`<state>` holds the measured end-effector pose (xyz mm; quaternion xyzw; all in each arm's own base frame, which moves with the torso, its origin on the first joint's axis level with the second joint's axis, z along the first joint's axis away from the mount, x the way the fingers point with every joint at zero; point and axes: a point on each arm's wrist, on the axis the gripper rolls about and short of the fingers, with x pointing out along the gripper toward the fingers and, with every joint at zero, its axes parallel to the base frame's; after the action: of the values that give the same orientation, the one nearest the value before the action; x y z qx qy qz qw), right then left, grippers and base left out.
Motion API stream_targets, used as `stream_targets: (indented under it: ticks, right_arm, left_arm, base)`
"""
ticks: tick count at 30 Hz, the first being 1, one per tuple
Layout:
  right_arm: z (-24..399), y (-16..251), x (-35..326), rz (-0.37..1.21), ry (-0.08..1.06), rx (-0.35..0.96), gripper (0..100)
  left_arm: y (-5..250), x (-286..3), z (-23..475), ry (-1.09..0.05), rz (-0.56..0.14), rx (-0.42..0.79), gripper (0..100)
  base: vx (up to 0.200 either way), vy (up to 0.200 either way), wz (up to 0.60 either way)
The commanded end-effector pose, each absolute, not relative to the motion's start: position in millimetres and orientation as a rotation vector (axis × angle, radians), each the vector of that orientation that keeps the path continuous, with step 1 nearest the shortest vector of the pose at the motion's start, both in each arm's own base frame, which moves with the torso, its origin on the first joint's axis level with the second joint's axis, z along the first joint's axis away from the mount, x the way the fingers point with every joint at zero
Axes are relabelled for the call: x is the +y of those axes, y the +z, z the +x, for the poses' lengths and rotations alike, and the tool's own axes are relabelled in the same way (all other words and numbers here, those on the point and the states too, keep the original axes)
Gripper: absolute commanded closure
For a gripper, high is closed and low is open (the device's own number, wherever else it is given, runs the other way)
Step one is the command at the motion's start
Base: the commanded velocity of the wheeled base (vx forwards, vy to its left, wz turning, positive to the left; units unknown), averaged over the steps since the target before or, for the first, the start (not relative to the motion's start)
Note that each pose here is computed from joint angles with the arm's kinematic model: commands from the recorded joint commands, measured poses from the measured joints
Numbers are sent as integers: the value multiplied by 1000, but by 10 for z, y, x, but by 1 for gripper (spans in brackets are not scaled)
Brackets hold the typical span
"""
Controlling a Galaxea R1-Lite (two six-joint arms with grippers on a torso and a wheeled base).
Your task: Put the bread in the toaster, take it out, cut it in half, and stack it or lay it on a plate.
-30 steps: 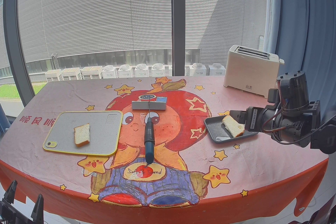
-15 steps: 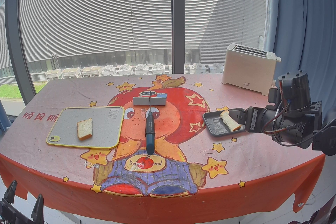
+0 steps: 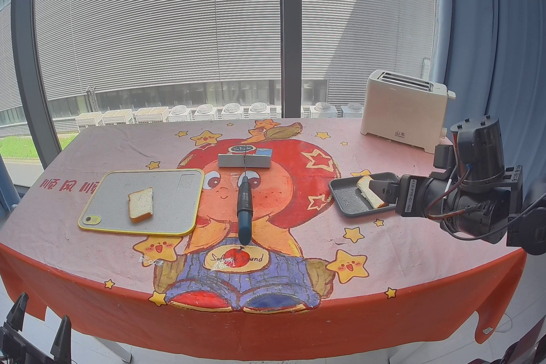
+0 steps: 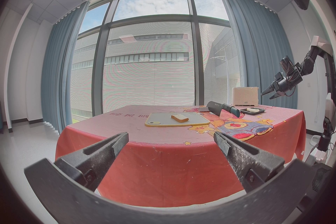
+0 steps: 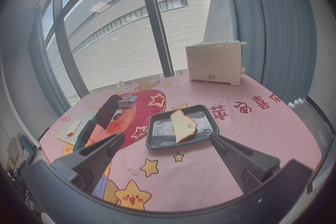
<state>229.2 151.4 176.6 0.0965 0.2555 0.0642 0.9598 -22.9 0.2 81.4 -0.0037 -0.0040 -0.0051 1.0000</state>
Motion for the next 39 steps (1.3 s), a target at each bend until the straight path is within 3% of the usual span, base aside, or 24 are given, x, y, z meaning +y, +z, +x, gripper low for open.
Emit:
stream_targets:
  ticks: [1,17,39]
  right_arm:
    - [2297,1756,1520,198,132,514,0]
    - [2294,1741,1504,182,141,450,0]
    - [1951,1995,1201,108,58,320,0]
  left_arm:
    - [763,2,-228,-11,-8,-8,0]
    - [763,2,-228,-9,-8,-8,0]
    - [763,2,-228,-11,-2,-8,0]
  base:
    - [0,200,0]
    - [0,200,0]
    - [0,0,0]
